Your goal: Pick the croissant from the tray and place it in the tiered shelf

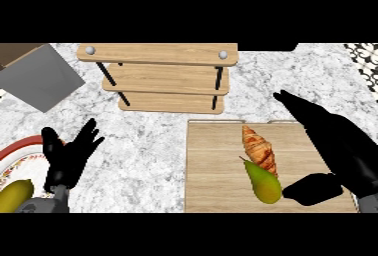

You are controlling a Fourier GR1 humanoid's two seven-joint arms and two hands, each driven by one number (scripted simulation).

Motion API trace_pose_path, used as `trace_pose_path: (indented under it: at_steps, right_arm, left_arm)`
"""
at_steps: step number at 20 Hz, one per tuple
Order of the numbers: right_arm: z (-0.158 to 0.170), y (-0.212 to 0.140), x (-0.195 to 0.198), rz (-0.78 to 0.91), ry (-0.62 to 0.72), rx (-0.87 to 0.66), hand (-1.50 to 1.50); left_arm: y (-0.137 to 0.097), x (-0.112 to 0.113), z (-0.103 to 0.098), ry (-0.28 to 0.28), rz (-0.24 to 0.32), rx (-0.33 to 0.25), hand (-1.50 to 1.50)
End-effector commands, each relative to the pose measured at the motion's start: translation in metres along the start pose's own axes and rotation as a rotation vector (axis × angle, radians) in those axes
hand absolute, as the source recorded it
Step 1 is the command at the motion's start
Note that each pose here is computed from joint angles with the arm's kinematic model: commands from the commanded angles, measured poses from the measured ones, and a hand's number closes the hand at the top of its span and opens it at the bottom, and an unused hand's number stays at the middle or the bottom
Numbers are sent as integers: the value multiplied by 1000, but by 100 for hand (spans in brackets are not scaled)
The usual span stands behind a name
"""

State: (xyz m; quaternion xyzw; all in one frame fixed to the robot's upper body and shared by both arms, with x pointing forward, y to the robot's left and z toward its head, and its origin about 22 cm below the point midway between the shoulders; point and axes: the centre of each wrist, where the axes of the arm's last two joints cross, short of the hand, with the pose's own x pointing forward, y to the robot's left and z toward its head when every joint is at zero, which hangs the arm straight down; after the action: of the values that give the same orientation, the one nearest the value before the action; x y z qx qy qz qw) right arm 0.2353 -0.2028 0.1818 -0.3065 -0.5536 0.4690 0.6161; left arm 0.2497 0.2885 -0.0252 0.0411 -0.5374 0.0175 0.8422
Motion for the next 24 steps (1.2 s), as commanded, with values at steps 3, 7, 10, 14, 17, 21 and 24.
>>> trace_pose_path:
  at_steps: [3, 7, 10, 14, 17, 21, 24]
  right_arm:
    - [-31, 39, 22, 94, 118, 18, -150]
    - [-36, 44, 38, 153, 153, 70, -150]
    - [-51, 58, 41, 180, 163, 75, -150]
    - [-45, 60, 39, 216, 214, 76, -150]
    - [-32, 81, 21, 217, 230, 41, -150]
    - [-25, 87, 31, 244, 258, 35, -150]
    - [-49, 86, 42, 247, 247, 28, -150]
  left_arm:
    - [15, -7, 4, 16, -7, 29, 0]
    - [12, 17, -9, 25, 4, 0, 0]
    - [16, -1, 1, 19, -14, 11, 0]
    - [0, 2, 0, 21, 6, 6, 0]
    - [10, -23, -4, 39, 11, 14, 0]
    - [-1, -8, 8, 27, 10, 29, 0]
    - [-15, 3, -5, 24, 16, -12, 0]
